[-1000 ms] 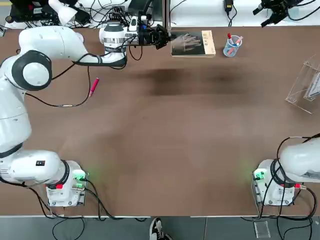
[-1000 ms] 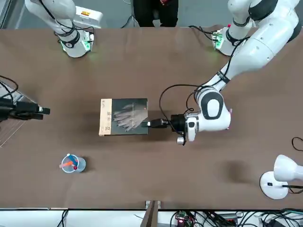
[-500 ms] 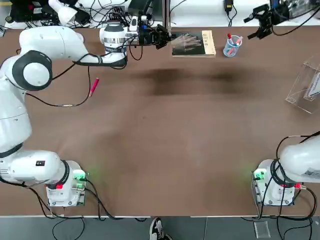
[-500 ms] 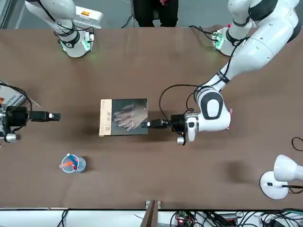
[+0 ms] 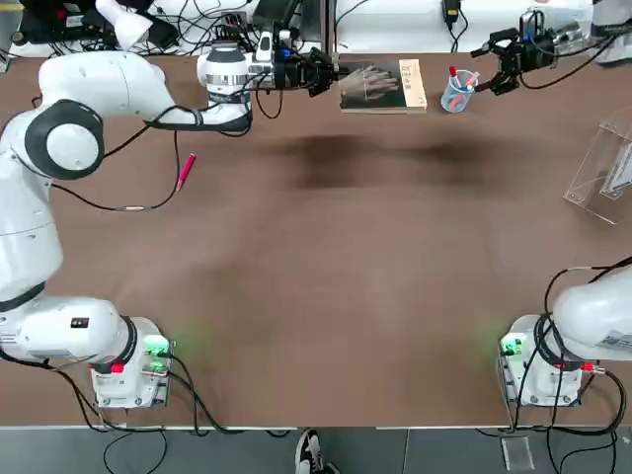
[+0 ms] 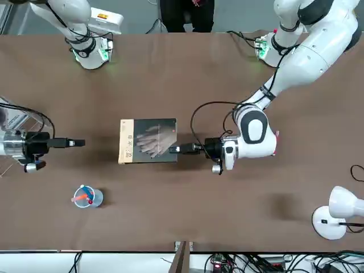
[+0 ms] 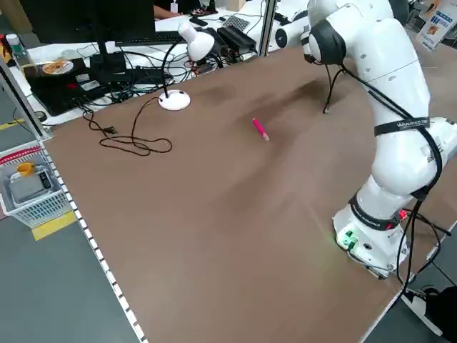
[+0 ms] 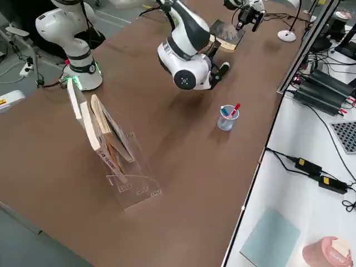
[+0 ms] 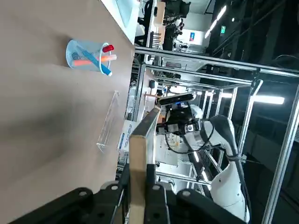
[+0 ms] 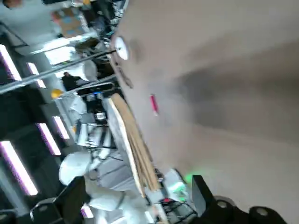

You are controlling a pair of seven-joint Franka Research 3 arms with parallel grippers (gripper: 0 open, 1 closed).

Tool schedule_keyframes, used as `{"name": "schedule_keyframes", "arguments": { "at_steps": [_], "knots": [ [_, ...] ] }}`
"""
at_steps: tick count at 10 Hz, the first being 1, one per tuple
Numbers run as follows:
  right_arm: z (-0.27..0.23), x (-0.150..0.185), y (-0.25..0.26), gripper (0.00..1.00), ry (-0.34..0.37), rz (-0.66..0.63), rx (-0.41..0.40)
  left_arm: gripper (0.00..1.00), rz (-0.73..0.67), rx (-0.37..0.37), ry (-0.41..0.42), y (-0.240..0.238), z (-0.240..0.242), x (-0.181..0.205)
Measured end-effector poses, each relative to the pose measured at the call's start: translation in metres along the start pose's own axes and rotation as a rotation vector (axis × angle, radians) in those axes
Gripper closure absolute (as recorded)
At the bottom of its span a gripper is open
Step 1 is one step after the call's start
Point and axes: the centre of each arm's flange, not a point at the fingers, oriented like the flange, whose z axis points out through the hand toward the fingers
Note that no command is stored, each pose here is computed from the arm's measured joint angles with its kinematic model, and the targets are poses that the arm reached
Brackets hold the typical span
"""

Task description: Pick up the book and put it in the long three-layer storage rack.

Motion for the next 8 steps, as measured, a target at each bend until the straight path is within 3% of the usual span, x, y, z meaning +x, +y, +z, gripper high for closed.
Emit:
{"name": "schedule_keyframes", "arguments": {
  "at_steps": [3, 8],
  "knots": [
    [0.022, -0.002, 0.009, 0.00, -0.003, 0.016, 0.070, 1.00, 0.002, 0.002, 0.000, 0.001, 0.003, -0.001],
    [0.059, -0.002, -0.003, 0.00, -0.004, -0.101, 0.063, 1.00, 0.004, 0.007, 0.003, 0.001, 0.009, -0.004]
  ]
}}
